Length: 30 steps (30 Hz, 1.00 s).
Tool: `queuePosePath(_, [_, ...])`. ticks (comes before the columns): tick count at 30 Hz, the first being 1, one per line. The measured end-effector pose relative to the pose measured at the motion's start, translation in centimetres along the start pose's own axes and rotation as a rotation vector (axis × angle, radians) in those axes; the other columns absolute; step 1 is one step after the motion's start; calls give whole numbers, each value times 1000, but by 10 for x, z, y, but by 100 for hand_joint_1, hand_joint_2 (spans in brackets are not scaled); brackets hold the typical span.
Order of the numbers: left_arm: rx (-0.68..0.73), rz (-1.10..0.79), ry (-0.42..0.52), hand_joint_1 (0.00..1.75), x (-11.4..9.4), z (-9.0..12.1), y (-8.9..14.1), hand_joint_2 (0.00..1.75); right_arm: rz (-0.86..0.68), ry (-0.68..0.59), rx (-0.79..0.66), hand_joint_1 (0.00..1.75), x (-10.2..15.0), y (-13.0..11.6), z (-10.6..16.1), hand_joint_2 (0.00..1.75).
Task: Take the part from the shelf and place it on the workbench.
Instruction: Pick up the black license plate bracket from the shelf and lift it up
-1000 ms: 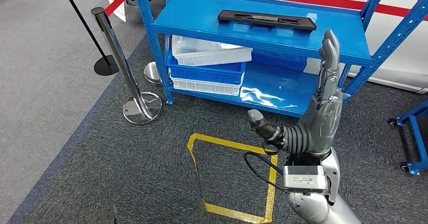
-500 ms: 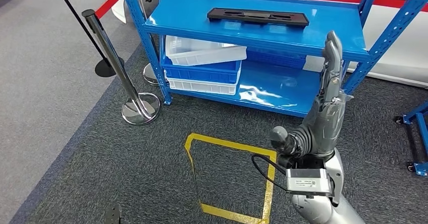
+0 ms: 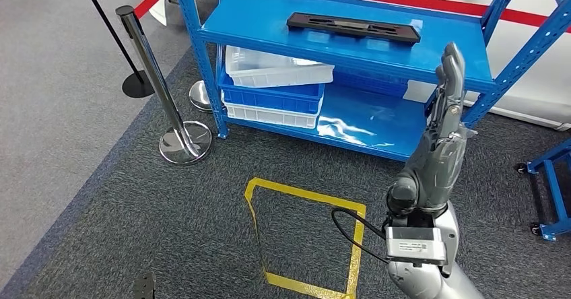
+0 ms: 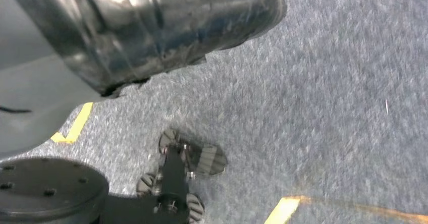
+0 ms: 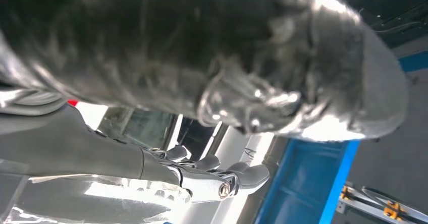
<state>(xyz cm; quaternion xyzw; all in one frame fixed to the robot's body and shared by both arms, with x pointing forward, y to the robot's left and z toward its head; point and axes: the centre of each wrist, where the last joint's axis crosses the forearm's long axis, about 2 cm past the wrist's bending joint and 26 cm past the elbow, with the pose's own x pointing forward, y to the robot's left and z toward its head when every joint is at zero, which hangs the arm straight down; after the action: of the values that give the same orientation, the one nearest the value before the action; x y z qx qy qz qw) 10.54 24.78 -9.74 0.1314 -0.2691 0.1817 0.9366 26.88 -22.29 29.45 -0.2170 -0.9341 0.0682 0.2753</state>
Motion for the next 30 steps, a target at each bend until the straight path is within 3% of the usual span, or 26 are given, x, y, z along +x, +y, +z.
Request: queuePosePath(30, [-6, -42, -1, 0, 5, -1, -2, 0, -52, 36, 56, 0, -4, 2, 1, 0])
